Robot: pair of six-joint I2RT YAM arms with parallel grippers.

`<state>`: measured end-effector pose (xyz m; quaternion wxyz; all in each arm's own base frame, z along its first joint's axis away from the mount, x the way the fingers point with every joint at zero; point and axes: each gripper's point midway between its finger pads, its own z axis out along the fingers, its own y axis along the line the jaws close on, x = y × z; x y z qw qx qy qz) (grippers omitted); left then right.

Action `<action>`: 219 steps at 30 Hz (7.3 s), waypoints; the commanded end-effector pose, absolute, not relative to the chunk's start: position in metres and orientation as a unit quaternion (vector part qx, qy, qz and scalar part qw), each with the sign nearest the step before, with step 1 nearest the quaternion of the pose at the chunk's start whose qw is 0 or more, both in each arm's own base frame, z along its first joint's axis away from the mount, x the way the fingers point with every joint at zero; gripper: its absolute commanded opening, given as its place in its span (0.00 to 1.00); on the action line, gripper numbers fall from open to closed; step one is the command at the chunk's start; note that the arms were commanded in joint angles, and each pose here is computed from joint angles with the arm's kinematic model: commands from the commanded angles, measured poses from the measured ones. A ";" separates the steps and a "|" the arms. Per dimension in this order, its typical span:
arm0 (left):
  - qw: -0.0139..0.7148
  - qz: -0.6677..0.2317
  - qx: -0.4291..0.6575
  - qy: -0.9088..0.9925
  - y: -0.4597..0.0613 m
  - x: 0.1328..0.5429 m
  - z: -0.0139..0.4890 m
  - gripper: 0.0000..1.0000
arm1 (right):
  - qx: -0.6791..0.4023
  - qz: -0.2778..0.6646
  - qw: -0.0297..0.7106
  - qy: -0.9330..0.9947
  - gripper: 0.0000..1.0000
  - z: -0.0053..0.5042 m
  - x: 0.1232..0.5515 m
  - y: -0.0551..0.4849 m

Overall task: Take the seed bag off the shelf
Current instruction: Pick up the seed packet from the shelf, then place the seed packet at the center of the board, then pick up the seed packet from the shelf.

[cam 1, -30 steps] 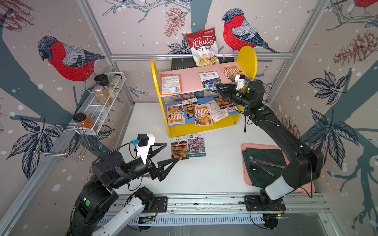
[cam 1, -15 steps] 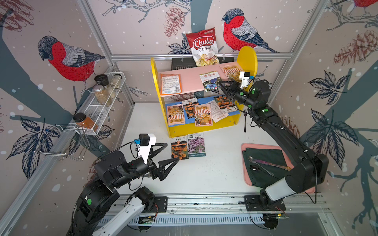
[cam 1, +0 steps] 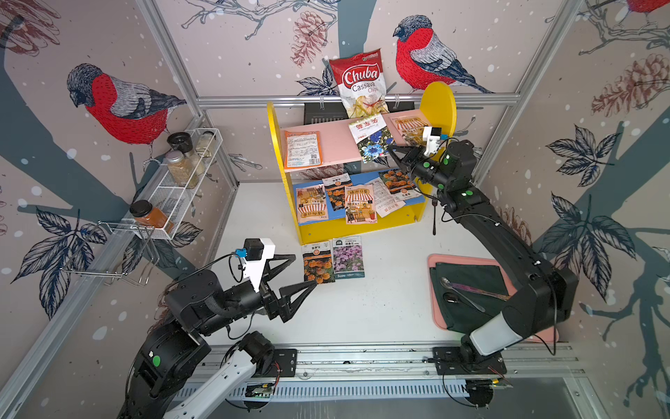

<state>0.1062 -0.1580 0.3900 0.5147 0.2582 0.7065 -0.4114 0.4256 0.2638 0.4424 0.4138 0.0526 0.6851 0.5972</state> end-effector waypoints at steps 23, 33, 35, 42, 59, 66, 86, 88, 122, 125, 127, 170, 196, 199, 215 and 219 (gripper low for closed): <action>0.554 -0.424 0.244 0.674 -0.160 0.115 0.409 0.98 | 0.009 0.587 0.486 0.647 0.00 0.453 0.304 0.220; 0.562 -0.426 0.231 0.670 -0.160 0.120 0.410 0.98 | 0.036 0.538 0.493 0.683 0.00 0.394 0.243 0.194; 0.567 -0.425 0.223 0.670 -0.158 0.122 0.410 0.98 | 0.047 0.533 0.489 0.689 0.00 0.376 0.236 0.191; 0.576 -0.426 0.208 0.666 -0.155 0.124 0.414 0.98 | 0.082 0.509 0.448 0.731 0.00 0.292 0.223 0.192; 0.573 -0.428 0.179 0.676 -0.150 0.129 0.405 0.98 | 0.125 0.456 0.434 0.767 0.00 0.174 0.239 0.206; 0.571 -0.427 0.170 0.680 -0.150 0.133 0.399 0.98 | 0.112 0.444 0.420 0.783 0.00 0.157 0.257 0.226; 0.580 -0.393 0.171 0.692 -0.146 0.141 0.396 0.98 | 0.101 0.438 0.360 0.817 0.00 0.107 0.276 0.262; 0.580 -0.389 0.173 0.694 -0.146 0.142 0.396 0.98 | 0.106 0.431 0.357 0.822 0.00 0.100 0.276 0.260; 0.577 -0.376 0.170 0.704 -0.144 0.145 0.386 0.98 | 0.161 0.212 0.379 0.886 0.62 0.036 0.259 0.260; 0.579 -0.377 0.170 0.703 -0.143 0.144 0.388 0.98 | 0.144 0.172 0.391 0.893 0.73 0.041 0.261 0.257; 0.580 -0.376 0.170 0.702 -0.143 0.144 0.388 0.98 | 0.133 0.146 0.393 0.898 0.79 0.042 0.263 0.255; 0.575 -0.368 0.182 0.708 -0.155 0.159 0.388 0.98 | -0.083 -0.036 0.418 0.904 1.00 0.084 0.253 0.304; 0.600 -0.268 0.193 0.728 -0.168 0.219 0.447 0.97 | -0.112 0.353 0.484 0.793 1.00 0.303 0.217 0.278; 0.603 -0.235 0.182 0.740 -0.161 0.229 0.453 0.97 | -0.113 0.367 0.480 0.789 0.98 0.328 0.225 0.282; 0.625 -0.159 0.089 0.760 -0.115 0.236 0.476 0.97 | -0.132 0.503 0.432 0.736 0.56 0.434 0.278 0.362; 0.610 -0.151 0.101 0.771 -0.117 0.236 0.465 0.98 | -0.134 0.534 0.412 0.727 0.49 0.442 0.286 0.382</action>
